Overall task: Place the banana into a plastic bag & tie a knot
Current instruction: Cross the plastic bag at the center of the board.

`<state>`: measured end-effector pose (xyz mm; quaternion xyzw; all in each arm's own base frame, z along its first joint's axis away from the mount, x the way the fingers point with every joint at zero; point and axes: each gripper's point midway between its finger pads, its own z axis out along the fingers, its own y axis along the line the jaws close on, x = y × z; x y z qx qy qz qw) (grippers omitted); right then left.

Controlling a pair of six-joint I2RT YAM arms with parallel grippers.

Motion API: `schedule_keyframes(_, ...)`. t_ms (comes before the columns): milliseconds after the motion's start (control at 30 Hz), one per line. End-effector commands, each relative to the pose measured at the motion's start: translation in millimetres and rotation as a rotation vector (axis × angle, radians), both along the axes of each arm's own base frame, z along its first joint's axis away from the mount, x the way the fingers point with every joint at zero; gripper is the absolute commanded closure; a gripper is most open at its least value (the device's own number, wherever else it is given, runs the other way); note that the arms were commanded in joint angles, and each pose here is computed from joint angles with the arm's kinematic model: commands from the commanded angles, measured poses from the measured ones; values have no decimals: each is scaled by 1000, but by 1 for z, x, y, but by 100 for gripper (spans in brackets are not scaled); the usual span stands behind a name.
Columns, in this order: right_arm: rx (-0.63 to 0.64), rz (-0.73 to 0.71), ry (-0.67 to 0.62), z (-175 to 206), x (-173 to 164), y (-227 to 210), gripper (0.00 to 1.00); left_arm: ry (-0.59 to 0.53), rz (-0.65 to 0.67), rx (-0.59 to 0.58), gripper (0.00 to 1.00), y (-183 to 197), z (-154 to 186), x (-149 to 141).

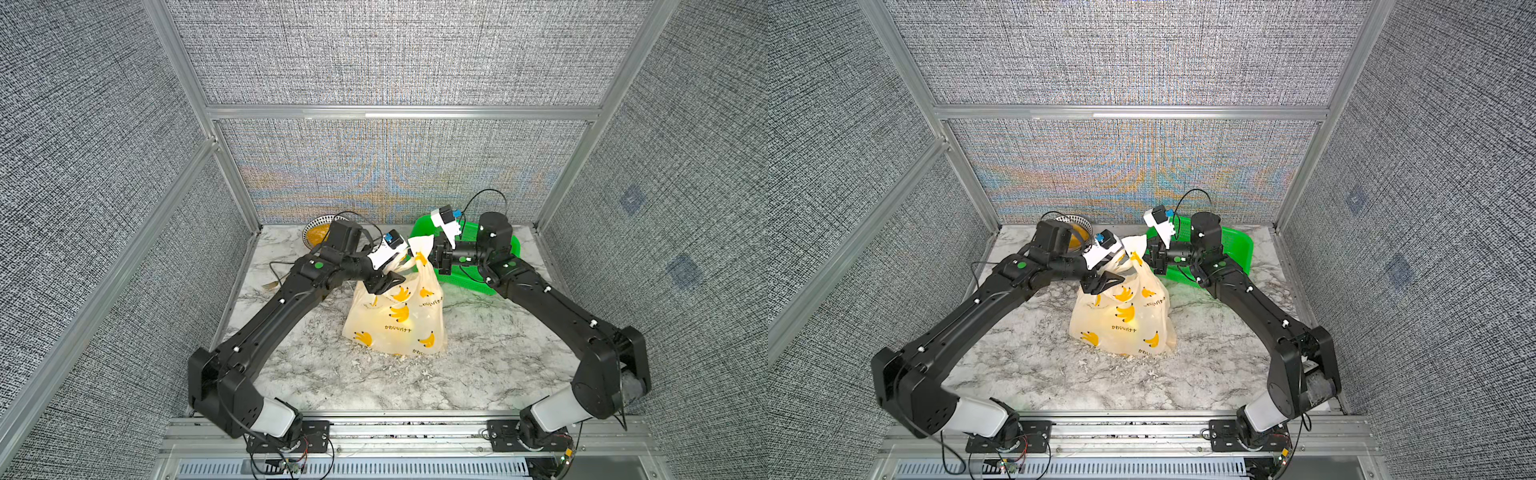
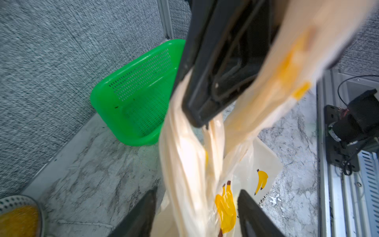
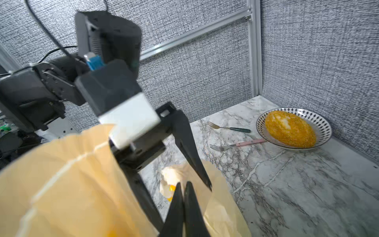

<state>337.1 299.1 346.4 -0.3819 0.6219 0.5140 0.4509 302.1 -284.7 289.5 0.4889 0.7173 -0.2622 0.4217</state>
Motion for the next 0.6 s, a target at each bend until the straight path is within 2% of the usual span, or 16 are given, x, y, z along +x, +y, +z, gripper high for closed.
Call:
schedule_keyframes(0,38,-79,-1,10,10,-4,100,-73,153,-85,1,16,28,8)
schedule_keyframes(167,56,-136,14,11,16,-8,100,-114,132,-248,1,20,83,-20)
schedule_keyframes(300,67,-141,18,11,14,-7,100,-49,154,-305,1,6,111,-11)
schedule_keyframes(400,68,-148,19,9,13,-7,100,-23,151,-302,1,-7,117,-1)
schedule_keyframes(567,66,-150,23,6,8,-9,100,59,-11,-366,1,-38,123,-9)
